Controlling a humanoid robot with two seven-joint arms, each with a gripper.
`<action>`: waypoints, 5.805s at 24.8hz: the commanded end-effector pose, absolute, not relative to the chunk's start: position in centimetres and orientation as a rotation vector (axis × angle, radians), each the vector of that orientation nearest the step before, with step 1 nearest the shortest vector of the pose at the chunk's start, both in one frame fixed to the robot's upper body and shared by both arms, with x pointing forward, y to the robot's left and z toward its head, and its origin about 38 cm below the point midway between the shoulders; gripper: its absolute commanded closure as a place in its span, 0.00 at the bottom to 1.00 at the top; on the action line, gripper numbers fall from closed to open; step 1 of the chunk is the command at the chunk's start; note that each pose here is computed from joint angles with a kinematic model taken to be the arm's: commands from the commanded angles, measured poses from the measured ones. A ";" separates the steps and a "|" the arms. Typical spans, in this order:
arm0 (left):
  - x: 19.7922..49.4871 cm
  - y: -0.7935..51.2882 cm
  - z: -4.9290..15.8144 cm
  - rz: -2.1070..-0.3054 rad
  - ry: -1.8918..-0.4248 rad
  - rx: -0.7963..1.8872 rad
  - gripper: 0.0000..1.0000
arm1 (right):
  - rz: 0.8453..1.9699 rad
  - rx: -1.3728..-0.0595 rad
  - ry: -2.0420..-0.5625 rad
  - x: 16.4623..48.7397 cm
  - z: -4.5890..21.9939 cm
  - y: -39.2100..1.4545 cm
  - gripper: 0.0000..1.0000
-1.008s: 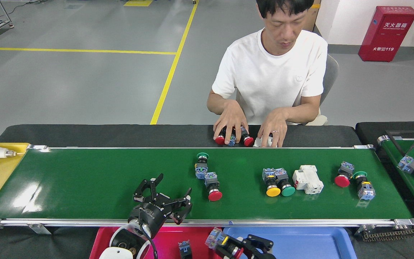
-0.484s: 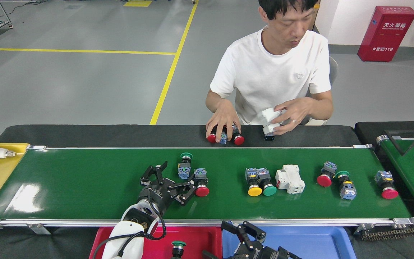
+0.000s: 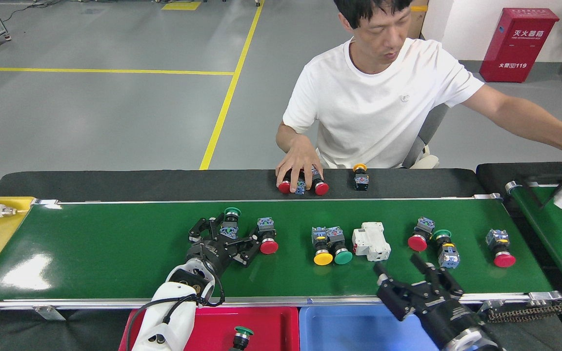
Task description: Pick switch part from conveyor to tray
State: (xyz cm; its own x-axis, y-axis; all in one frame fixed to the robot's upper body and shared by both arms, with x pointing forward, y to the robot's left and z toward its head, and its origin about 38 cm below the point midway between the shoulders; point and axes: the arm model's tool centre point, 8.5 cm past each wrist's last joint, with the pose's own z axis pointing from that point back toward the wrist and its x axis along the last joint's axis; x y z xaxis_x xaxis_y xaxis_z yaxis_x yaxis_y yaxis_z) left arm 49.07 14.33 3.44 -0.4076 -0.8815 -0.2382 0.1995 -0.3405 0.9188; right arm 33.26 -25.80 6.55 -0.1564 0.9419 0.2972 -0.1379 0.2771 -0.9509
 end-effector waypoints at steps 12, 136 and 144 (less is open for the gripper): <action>43.8 20.6 6.2 -1.665 -1.284 1.085 0.98 | 1.285 -0.885 -1.313 37.9 5.4 -18.4 0.02; 32.3 36.0 4.1 -1.379 -1.061 1.150 0.00 | 1.639 -0.550 -1.767 30.1 8.8 -17.6 0.68; 40.0 40.7 4.4 -1.354 -0.971 1.180 0.00 | 1.679 -0.484 -1.799 28.8 8.2 -17.1 0.01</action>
